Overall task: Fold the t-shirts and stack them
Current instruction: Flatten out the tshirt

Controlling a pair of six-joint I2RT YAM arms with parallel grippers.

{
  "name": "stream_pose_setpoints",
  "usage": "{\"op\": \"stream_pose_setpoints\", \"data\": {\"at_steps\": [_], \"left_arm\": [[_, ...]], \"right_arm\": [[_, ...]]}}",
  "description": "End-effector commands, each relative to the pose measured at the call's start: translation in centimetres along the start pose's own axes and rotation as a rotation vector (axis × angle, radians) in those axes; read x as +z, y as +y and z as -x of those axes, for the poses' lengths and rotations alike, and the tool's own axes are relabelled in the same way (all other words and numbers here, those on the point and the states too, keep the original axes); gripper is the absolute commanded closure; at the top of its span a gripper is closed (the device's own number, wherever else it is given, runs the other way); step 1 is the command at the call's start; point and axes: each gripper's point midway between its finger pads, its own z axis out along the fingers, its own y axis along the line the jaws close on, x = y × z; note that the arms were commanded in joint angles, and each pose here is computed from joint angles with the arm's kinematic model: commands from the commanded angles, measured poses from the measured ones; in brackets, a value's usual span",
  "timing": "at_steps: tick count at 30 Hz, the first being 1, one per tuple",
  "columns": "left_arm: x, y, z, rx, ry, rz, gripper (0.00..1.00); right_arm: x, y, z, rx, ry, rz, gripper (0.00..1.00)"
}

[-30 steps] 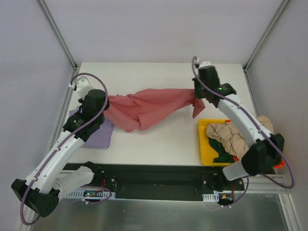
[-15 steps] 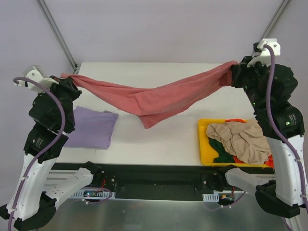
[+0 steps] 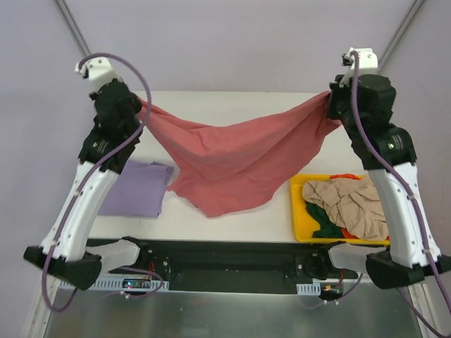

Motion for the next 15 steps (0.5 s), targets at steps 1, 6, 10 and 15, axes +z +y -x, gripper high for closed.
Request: {"op": "stream_pose_setpoints", "data": {"at_steps": [1, 6, 10, 15], "left_arm": [[6.1, -1.9, -4.0, 0.045, 0.084, 0.019, 1.0], [14.2, -4.4, -14.4, 0.11, 0.307, 0.006, 1.0], [19.4, -6.2, -22.4, 0.176, 0.466, 0.019, 0.89], [21.0, -7.9, -25.5, 0.235, 0.615, 0.002, 0.09]], "right_arm": [[6.6, -1.6, -3.1, -0.008, 0.103, -0.116, 0.99], [16.3, -2.1, -9.5, 0.029, 0.272, -0.12, 0.99], [23.7, -2.1, -13.9, 0.04, 0.349, -0.148, 0.97], [28.4, -3.2, -15.5, 0.025, 0.41, -0.253, 0.29]]}}
